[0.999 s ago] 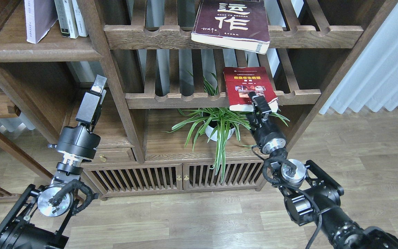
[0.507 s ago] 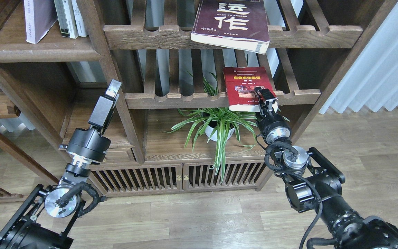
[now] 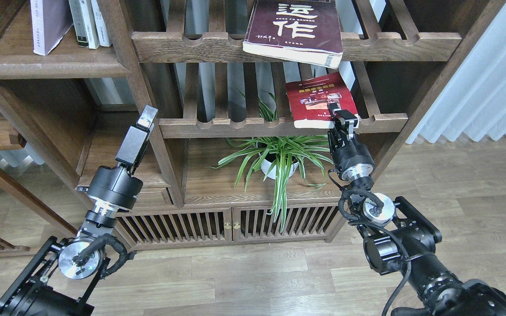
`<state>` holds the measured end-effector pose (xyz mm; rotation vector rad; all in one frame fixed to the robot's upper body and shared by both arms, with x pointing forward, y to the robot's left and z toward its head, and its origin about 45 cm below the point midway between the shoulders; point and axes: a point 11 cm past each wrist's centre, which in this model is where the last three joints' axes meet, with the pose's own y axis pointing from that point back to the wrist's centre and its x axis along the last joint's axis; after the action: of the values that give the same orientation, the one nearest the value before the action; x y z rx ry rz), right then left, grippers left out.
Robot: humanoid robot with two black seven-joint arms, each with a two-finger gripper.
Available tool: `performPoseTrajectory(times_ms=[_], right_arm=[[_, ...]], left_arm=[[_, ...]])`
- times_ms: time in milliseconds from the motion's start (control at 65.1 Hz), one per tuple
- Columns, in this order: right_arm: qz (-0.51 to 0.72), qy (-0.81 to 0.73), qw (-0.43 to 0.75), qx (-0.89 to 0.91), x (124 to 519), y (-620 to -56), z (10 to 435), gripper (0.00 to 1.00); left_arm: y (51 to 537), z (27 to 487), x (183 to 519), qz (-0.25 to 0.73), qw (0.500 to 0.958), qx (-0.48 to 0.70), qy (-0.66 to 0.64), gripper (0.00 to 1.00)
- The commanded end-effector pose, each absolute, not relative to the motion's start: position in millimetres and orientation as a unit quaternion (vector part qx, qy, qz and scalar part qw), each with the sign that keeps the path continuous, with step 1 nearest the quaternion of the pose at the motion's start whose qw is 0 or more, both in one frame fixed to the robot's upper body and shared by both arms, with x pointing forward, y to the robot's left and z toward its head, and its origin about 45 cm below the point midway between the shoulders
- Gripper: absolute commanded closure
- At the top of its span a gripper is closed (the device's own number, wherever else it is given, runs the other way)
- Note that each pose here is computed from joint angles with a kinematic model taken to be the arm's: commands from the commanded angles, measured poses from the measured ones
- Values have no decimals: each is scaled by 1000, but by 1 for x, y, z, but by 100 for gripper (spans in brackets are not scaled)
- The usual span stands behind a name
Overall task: Organize books on shelf
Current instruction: 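Tip the red book outward off the shelf with the right gripper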
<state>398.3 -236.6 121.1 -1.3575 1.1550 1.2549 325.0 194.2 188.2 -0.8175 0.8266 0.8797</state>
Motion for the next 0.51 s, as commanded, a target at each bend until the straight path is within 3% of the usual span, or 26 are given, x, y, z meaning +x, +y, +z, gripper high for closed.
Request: performPoseTrajectory(times_ms=[0,215,492], right_arm=[[512,448,472,-561,390,-234,120,96],[561,411,448,-562,357,-220,102,96],[584,365,439,-578,334,-199,108,96]], left_arm=[[190,180,323,387,747,-353,408,1],[175,168,314,330,754,-301,483,1],[176,161,303,300,730,-305,534,3]])
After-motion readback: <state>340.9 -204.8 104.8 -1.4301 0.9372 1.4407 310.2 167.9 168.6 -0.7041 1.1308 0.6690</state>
